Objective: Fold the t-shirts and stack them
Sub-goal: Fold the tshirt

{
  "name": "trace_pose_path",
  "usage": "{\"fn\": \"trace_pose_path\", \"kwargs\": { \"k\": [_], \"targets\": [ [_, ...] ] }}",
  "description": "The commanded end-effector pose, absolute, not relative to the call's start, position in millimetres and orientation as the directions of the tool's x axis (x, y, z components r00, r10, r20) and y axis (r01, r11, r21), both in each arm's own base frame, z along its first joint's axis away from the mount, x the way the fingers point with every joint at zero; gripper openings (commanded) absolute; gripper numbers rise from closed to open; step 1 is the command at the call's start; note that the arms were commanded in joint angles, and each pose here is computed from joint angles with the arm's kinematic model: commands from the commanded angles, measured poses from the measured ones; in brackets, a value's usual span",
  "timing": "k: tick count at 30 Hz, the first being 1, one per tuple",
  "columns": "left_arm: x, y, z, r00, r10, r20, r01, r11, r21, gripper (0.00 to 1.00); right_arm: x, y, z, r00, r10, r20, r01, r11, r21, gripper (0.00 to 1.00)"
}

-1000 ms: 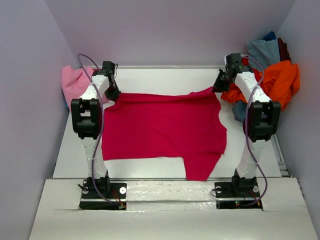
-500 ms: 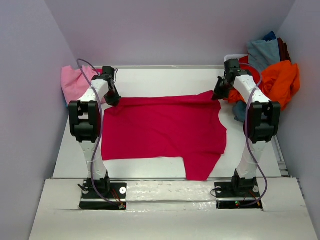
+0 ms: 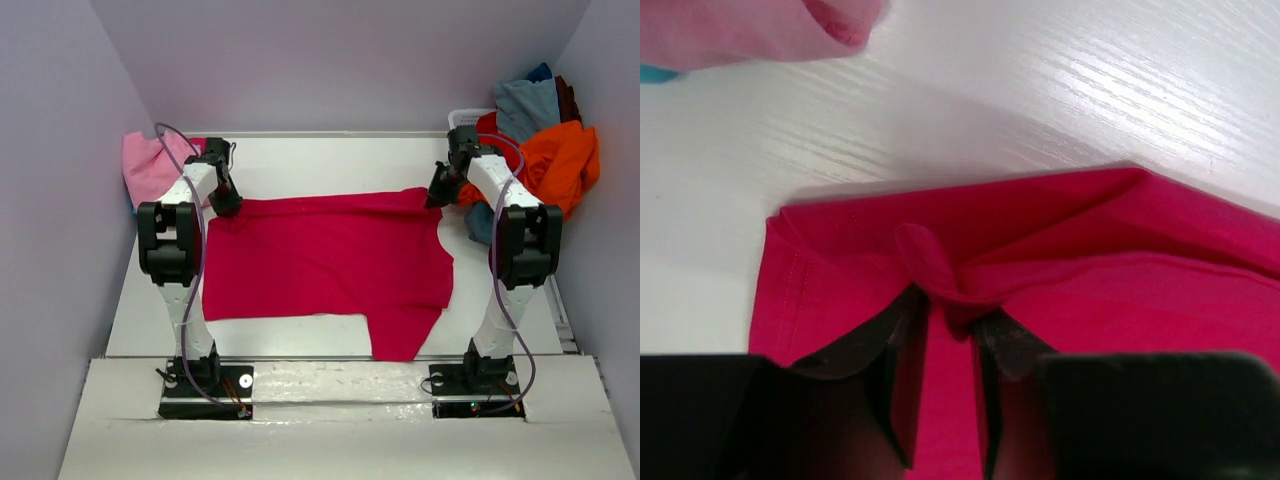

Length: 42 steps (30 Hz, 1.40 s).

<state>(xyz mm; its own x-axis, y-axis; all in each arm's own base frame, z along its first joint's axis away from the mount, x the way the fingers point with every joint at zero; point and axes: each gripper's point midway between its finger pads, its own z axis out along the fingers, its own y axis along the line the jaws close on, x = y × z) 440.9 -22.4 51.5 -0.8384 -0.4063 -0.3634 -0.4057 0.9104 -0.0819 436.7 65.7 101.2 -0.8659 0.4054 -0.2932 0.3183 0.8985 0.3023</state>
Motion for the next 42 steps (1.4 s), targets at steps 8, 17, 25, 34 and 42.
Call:
{"fn": "trace_pose_path", "kwargs": {
  "k": [8, 17, 25, 34, 42],
  "targets": [
    [441.0, -14.1, 116.7, -0.744, -0.421, -0.519, -0.424, 0.898, -0.121, 0.86, 432.4, 63.2, 104.5, -0.864, 0.386, -0.323, 0.303, 0.911, 0.279, 0.07],
    [444.9, -12.6, 152.7, -0.69, -0.423, -0.588, -0.415, 0.896, -0.158, 0.99, 421.2, 60.8, 99.5, -0.865, 0.388, -0.319, 0.31, 0.912, 0.267, 0.07],
    [452.7, -20.0, 139.4, -0.705, -0.43, -0.564, -0.402, 0.897, -0.183, 0.99, 410.1, 58.1, 93.0, -0.871, 0.382, -0.309, 0.314, 0.916, 0.25, 0.07],
    [457.0, -22.9, 139.3, -0.711, -0.423, -0.562, -0.385, 0.903, -0.192, 0.99, 396.3, 52.9, 83.4, -0.871, 0.386, -0.303, 0.329, 0.918, 0.222, 0.12],
    [458.5, -25.4, 143.4, -0.707, -0.424, -0.566, -0.376, 0.903, -0.207, 0.99, 383.1, 53.2, 83.6, -0.862, 0.398, -0.315, 0.335, 0.912, 0.236, 0.59]
  ]
}}
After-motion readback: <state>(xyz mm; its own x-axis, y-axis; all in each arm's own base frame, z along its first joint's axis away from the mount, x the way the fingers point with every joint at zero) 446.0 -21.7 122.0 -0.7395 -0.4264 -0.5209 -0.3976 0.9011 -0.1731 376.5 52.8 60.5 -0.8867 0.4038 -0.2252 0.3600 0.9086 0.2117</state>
